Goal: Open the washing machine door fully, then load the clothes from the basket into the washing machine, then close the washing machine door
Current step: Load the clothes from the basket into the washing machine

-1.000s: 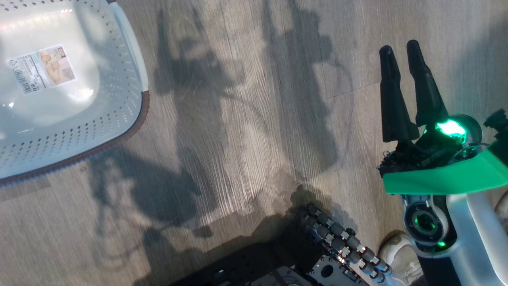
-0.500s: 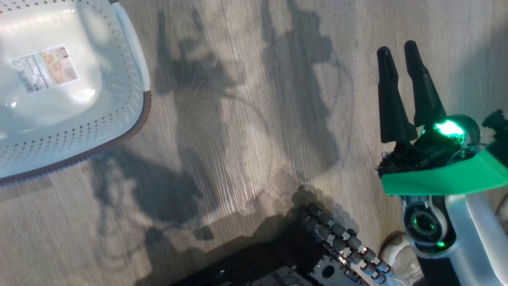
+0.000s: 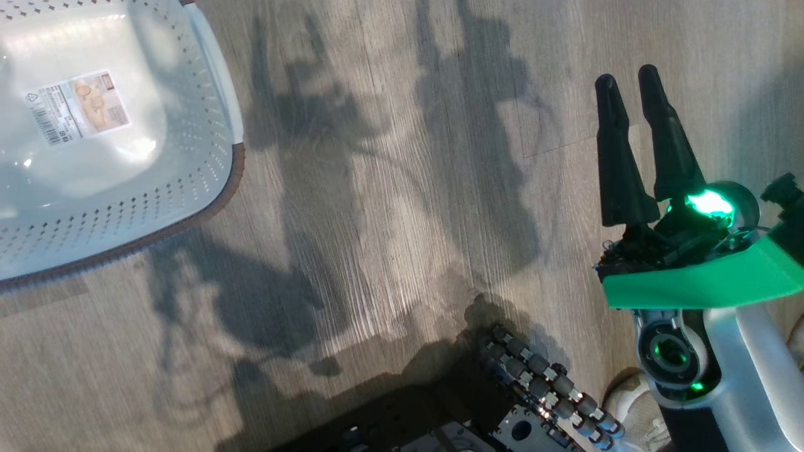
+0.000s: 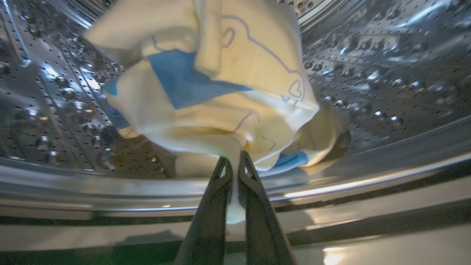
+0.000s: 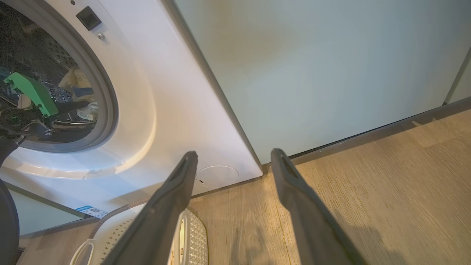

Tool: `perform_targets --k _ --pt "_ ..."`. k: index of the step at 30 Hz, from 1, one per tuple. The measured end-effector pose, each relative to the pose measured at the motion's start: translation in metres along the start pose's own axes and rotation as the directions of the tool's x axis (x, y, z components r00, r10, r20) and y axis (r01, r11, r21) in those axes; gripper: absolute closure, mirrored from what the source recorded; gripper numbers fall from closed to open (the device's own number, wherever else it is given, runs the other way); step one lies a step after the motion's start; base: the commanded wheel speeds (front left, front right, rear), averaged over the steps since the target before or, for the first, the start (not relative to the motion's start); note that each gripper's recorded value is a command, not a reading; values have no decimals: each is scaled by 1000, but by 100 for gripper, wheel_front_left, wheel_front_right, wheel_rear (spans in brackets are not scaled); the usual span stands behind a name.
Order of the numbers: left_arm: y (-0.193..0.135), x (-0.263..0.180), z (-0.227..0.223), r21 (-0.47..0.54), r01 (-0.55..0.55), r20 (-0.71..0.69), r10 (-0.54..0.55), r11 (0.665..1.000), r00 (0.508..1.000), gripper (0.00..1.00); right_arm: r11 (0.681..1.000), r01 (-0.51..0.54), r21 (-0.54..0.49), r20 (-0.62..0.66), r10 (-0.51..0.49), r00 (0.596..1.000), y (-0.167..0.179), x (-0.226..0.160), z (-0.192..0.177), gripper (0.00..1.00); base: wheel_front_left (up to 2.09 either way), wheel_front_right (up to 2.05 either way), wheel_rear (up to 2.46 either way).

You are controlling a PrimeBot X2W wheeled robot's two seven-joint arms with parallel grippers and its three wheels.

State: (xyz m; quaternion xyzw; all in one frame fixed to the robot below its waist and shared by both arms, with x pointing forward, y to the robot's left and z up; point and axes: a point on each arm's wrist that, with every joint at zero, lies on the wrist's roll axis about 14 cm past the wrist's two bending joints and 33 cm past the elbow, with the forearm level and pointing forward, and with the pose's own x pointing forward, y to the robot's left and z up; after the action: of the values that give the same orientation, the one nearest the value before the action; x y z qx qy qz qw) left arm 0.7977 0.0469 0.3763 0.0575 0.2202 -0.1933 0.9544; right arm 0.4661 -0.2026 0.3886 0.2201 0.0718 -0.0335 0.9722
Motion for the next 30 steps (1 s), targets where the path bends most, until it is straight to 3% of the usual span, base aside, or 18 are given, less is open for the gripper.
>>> perform_targets --k 8,14,22,30 --pt "5 5 23 -78 -6 120 15 997 993 100 1000 4 7 -11 -4 1000 -1 -1 -3 0 0 0 0" --pt "18 9 38 -79 -46 236 63 996 970 100 1000 14 1 -13 -14 1000 -4 -1 -4 0 0 0 0" --pt "36 12 63 -108 -84 408 121 991 905 100 1000 28 -2 -18 -28 999 -9 -1 -8 0 0 0 0" --pt "26 30 39 -172 -40 333 96 984 938 100 999 38 7 -43 -38 998 -10 -5 -18 0 0 0 0"
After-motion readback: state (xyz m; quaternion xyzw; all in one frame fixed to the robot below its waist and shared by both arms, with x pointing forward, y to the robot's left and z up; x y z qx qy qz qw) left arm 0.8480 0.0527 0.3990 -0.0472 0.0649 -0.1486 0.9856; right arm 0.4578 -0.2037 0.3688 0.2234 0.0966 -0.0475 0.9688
